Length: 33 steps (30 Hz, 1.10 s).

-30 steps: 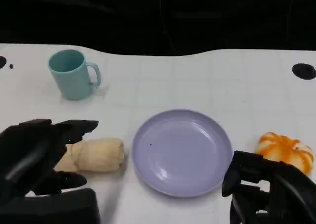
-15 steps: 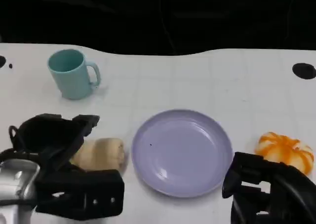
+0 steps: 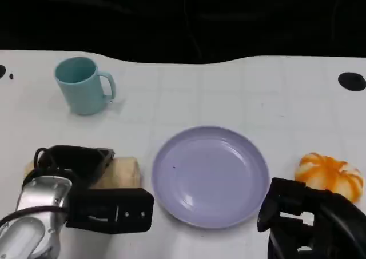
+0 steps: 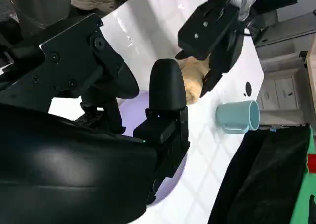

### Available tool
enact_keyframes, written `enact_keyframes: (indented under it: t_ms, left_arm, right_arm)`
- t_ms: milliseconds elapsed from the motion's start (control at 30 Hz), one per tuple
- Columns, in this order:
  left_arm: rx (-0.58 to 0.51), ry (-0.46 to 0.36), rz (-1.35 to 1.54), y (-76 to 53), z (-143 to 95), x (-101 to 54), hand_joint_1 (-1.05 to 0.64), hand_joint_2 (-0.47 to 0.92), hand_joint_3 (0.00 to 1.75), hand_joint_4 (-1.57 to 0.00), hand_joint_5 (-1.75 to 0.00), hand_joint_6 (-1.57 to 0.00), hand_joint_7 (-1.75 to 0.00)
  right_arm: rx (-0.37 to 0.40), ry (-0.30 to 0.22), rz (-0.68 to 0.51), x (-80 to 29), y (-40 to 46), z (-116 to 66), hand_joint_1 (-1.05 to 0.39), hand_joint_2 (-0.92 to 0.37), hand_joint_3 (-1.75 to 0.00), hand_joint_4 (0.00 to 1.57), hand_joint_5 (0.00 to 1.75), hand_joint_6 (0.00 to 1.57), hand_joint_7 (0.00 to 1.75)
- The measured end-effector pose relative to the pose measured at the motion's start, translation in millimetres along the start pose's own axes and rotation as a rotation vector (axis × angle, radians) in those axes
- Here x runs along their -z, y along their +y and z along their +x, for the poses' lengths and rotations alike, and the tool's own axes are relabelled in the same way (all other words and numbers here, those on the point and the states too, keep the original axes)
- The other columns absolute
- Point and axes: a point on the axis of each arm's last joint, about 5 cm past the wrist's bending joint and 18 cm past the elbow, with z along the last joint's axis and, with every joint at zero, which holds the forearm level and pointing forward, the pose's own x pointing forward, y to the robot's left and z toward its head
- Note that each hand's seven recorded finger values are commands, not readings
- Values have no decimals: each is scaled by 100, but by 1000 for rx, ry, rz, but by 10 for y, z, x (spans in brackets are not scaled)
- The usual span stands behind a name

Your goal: Grasp the towel on the left side of the plate with the left hand and place it into the plate.

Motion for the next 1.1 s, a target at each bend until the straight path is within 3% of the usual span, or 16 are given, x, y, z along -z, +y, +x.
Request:
enact_keyframes:
  t_ms: [67,100,133,167,233,300,467,500,567,667,700,767,800,967,1100]
  left_arm:
    - [4,0,-18,-41,51,10,-43,92,11,-61,-13,-47,-5]
    - [-1,1,-26,-62,69,23,-36,92,19,-81,-26,-70,-10]
    - [-17,-3,-33,-87,84,37,-34,92,22,-89,-33,-80,-11]
    - [-41,-13,-47,-119,94,53,-32,92,27,-94,-53,-95,-11]
    - [-95,-40,-63,-175,107,77,-31,92,29,-91,-74,-107,-11]
    - [-132,-58,-76,-214,112,94,-29,92,32,-81,-113,-113,-17]
    - [-216,-93,-88,-316,95,135,-31,92,33,-68,-168,-71,-123]
    - [-229,-95,-102,-331,89,138,-30,92,31,-71,-172,-64,-143]
    - [-257,-99,-126,-371,69,145,-29,92,28,-76,-174,-57,-163]
    - [-303,-116,-145,-419,31,135,-29,92,28,-77,-175,-51,-165]
    - [-312,-119,-146,-424,18,131,-29,92,26,-77,-175,-59,-133]
    - [-339,-125,-148,-397,-3,128,-28,92,24,-77,-175,-67,-115]
    - [-353,-125,-149,-374,-14,131,-27,92,20,-78,-175,-65,-129]
    - [-460,-153,-168,-201,-70,93,-24,89,19,-83,-175,-59,-165]
    - [-538,-198,-209,-70,-113,5,-26,86,23,-83,-175,-56,-174]
  right_arm:
    - [-3,2,2,0,2,-5,-9,-50,-132,73,175,64,159]
    - [-3,1,1,-1,3,-8,-9,-50,-132,74,175,64,159]
    - [-3,1,0,-3,4,-11,-9,-50,-132,73,175,64,159]
    - [-4,0,-1,-6,6,-14,-9,-50,-132,73,175,64,159]
    - [-5,1,-4,-12,9,-18,-8,-50,-132,73,175,64,159]
    - [-6,5,-4,-14,11,-20,-8,-50,-132,73,175,64,159]
    - [-6,6,-3,-15,11,-19,-8,-50,-132,74,175,64,159]
    - [-6,5,-4,-16,11,-18,-7,-50,-132,74,175,64,159]
    - [-6,5,-4,-17,10,-17,-7,-50,-132,74,175,64,159]
    - [-6,4,-5,-19,10,-16,-7,-50,-132,74,175,64,159]
    - [-5,4,-5,-20,10,-15,-7,-50,-132,74,175,64,159]
    - [-5,8,-4,-20,8,-14,-7,-50,-133,74,175,64,159]
    - [-4,9,-4,-20,6,-14,-8,-50,-133,74,175,64,159]
    - [-1,9,-5,-22,1,-15,-8,-50,-133,74,175,64,159]
    - [1,15,-4,-20,2,-15,-7,-50,-132,74,175,64,159]
